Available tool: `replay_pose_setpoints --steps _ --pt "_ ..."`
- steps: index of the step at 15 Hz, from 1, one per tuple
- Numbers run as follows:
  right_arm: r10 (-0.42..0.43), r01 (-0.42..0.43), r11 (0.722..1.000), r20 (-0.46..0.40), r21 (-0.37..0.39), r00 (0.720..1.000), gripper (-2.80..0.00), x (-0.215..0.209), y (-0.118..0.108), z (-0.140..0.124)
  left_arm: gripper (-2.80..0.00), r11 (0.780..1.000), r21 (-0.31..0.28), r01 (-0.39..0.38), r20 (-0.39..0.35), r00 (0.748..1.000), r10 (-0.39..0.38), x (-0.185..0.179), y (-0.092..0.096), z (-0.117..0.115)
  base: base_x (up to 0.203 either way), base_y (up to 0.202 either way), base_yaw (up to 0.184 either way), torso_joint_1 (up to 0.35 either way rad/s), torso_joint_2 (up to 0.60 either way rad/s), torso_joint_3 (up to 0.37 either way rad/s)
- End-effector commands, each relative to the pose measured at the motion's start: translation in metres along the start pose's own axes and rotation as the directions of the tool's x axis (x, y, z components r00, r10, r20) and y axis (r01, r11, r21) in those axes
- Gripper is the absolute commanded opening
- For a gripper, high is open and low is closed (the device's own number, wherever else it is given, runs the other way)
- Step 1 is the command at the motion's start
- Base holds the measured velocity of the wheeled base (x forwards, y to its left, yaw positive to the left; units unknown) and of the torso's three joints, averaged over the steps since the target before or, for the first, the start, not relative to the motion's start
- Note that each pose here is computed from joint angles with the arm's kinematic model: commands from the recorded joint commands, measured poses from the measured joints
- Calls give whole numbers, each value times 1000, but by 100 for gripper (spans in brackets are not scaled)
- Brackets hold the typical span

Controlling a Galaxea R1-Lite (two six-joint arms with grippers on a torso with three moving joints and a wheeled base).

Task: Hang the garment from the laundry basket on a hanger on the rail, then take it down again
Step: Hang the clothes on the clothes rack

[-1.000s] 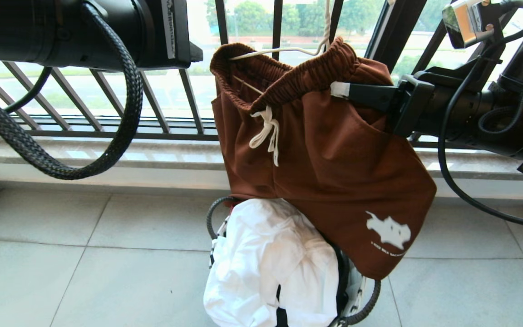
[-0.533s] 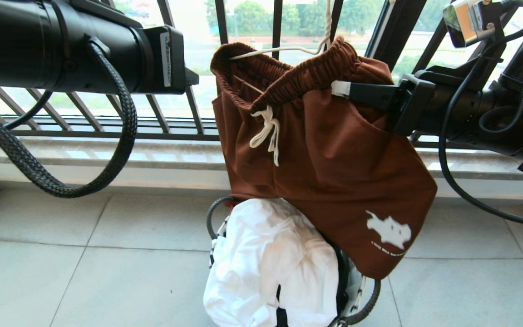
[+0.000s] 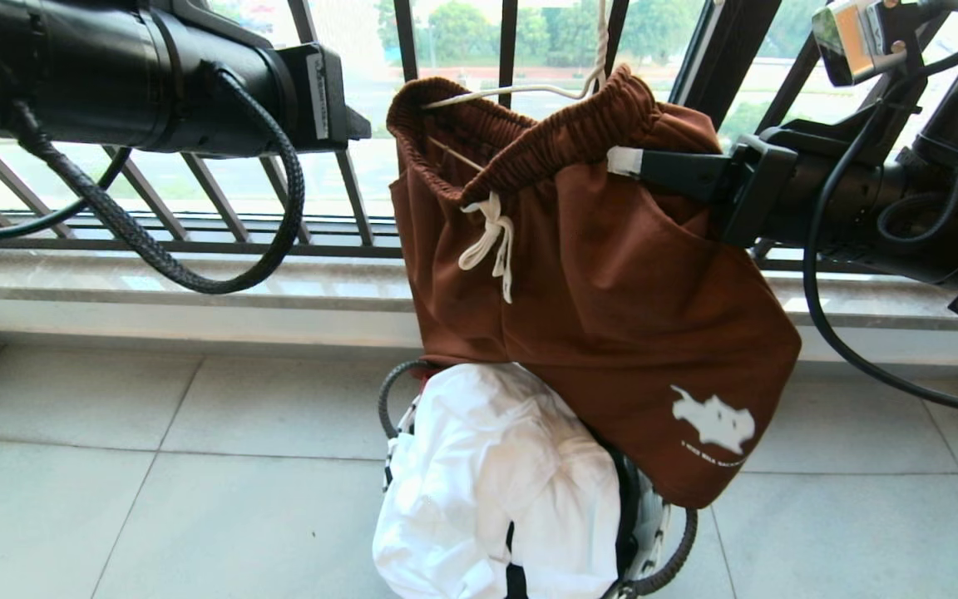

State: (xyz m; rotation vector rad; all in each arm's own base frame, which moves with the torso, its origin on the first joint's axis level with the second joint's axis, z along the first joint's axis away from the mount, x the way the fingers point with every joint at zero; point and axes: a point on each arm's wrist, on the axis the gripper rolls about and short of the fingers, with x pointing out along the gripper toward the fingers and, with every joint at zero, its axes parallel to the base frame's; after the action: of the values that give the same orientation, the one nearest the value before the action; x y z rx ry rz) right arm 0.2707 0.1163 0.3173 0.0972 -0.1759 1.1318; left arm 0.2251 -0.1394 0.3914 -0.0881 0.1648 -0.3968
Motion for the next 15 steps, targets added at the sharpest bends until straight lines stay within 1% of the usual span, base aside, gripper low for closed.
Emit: replay_pose_setpoints --steps 1,6,10,13,14,15 --pt "4 -4 1000 0 1 1000 -280 0 0 -1 0 1000 -8 -5 -12 1000 5 16 -1 -2 0 0 0 0 0 0" --pt "3 -3 1000 1 -1 1000 -280 0 -1 0 0 999 -6 -33 -43 999 32 50 0 -10 0 0 0 0 0 0" --pt "5 -5 1000 1 -2 1000 -280 0 0 0 0 999 -11 -50 -39 998 50 73 3 -11 0 0 0 0 0 0" --pt "15 -15 1000 -2 -1 1000 -280 -1 0 -1 0 999 -29 -41 63 997 43 84 3 -5 0 0 0 0 0 0" --pt "15 -15 1000 -1 -2 1000 -280 -1 0 0 -280 999 -28 -43 59 997 44 86 3 -6 0 0 0 0 0 0" --pt "16 -16 1000 -2 -2 1000 -280 -1 0 0 -280 999 -27 -43 58 997 44 86 3 -7 0 0 0 0 0 0"
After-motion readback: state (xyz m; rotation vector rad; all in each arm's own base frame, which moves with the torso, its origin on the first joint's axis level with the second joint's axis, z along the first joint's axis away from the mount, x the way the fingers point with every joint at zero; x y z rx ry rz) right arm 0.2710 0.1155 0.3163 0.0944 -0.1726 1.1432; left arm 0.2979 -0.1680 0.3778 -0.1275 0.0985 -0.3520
